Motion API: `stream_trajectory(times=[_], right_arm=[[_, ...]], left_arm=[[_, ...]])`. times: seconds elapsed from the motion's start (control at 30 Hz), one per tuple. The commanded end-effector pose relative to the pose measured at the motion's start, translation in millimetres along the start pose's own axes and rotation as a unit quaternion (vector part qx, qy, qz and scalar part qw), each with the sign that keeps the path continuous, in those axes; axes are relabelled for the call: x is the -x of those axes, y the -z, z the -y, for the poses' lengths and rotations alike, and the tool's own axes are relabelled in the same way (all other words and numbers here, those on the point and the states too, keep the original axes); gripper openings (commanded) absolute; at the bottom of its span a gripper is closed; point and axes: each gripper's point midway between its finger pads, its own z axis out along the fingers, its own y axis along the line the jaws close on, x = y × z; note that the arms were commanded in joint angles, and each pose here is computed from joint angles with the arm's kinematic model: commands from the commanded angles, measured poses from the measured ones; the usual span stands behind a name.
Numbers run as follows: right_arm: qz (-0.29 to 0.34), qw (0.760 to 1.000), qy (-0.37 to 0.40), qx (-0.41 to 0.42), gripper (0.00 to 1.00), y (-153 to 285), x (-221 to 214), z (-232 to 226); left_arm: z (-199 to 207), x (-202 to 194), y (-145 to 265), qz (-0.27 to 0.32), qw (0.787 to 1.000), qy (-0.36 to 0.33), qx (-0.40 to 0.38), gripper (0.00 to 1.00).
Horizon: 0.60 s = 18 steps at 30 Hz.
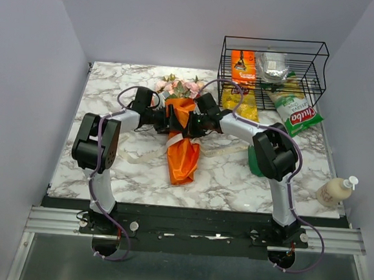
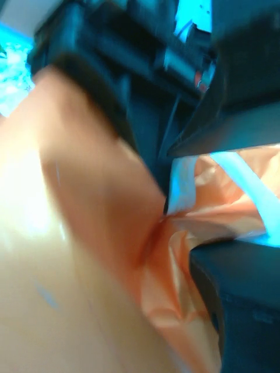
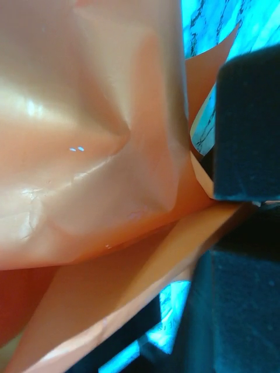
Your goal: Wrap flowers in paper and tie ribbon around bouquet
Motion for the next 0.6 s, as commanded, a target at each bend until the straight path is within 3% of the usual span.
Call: stream_trajectory(times=[0.0, 0.13, 0.27, 0.33, 0.47, 0.57], right_arm=[[-0.036, 0.999, 0.007, -0.024, 0.01, 7.4, -26.5, 6.3], [-0.029, 1.0, 0.007, -0.003, 0.0, 11.8, -20.1, -2.4], [-0.024, 1.0, 0.011, 0.01, 0.0, 15.7, -17.3, -9.0], [-0.019, 1.0, 0.013, 0.015, 0.0, 19.1, -14.2, -13.0], [-0.014, 0.999, 0.014, 0.031, 0.0, 26.4, -9.5, -23.5], [-0.009, 0.999, 0.013, 0.052, 0.0, 32.9, -5.7, -33.9]], left_arm=[[19.8, 39.0, 34.5, 0.029, 0.993, -0.112, 0.024, 0.7], [16.9, 41.2, 57.5, 0.011, 0.987, -0.148, 0.055, 0.77], [21.9, 38.4, 78.2, -0.009, 0.977, -0.199, 0.079, 0.76], [21.5, 24.7, 88.3, -0.035, 0.972, -0.217, 0.087, 0.7], [-10.7, -22.2, 92.0, -0.076, 0.972, -0.186, 0.126, 0.56], [-43.3, -42.0, 88.2, -0.089, 0.967, -0.166, 0.169, 0.56]])
